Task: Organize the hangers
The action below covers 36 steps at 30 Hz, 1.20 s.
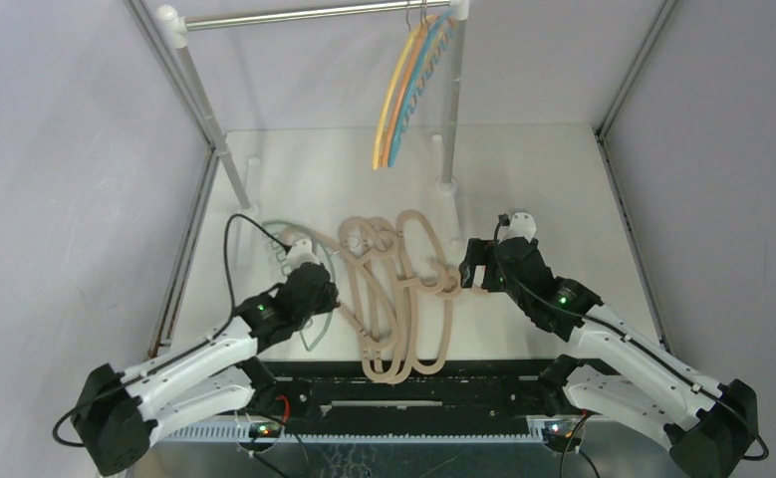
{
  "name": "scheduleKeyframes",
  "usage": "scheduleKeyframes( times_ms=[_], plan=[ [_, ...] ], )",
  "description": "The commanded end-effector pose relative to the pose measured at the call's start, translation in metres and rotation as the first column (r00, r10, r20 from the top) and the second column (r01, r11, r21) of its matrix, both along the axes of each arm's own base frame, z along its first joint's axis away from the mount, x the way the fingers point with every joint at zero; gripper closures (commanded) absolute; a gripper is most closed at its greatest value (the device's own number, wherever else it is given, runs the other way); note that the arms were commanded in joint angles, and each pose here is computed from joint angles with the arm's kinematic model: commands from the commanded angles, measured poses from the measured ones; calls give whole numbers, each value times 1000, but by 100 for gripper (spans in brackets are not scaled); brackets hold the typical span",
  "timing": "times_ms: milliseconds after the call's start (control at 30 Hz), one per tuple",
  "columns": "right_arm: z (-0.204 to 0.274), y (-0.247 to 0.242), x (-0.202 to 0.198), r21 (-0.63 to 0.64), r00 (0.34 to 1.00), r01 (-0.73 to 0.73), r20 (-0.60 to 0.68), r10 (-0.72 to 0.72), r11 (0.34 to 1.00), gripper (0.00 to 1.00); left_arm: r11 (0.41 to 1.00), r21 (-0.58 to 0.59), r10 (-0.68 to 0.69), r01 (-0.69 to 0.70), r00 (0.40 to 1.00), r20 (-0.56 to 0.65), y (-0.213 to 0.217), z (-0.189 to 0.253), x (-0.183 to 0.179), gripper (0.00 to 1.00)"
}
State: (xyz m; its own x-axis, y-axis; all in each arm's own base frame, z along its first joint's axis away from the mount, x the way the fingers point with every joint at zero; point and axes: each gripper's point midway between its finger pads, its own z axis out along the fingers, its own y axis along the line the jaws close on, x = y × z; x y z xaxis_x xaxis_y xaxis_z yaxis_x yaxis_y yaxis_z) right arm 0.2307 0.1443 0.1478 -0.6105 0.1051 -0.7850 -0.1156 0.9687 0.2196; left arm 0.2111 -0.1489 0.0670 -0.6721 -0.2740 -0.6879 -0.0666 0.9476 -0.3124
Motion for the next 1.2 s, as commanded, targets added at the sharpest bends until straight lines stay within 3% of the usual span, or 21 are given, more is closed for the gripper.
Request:
scheduleKeyframes(
  times_ms=[0, 233, 533, 767, 933, 1167],
  plan=[
    [10, 5, 8, 19, 999, -4, 47, 3, 1000, 0, 997, -12, -74, 77, 989, 129, -10, 81, 12, 100],
    [10, 5, 8, 23, 999, -1, 47, 0, 1000, 0, 979, -138, -101, 151, 944, 315, -28, 162, 23, 100],
    [14, 3, 6, 30, 998, -1, 57, -1, 1000, 0, 961, -270, 83, 67, 857, 508, -10, 243, 50, 100],
    [12, 3, 5, 30, 999, -1, 46, 0, 1000, 0, 874, -473, 246, 111, 738, 628, 14, 308, 64, 100],
    [10, 3, 6, 24, 999, 1, 45, -2, 1000, 0, 835, -497, 232, 238, 665, 710, 9, 361, 68, 100],
    [12, 5, 9, 25, 999, -2, 51, 1, 1000, 0, 741, -462, 139, 487, 562, 815, -30, 430, 66, 100]
  ],
)
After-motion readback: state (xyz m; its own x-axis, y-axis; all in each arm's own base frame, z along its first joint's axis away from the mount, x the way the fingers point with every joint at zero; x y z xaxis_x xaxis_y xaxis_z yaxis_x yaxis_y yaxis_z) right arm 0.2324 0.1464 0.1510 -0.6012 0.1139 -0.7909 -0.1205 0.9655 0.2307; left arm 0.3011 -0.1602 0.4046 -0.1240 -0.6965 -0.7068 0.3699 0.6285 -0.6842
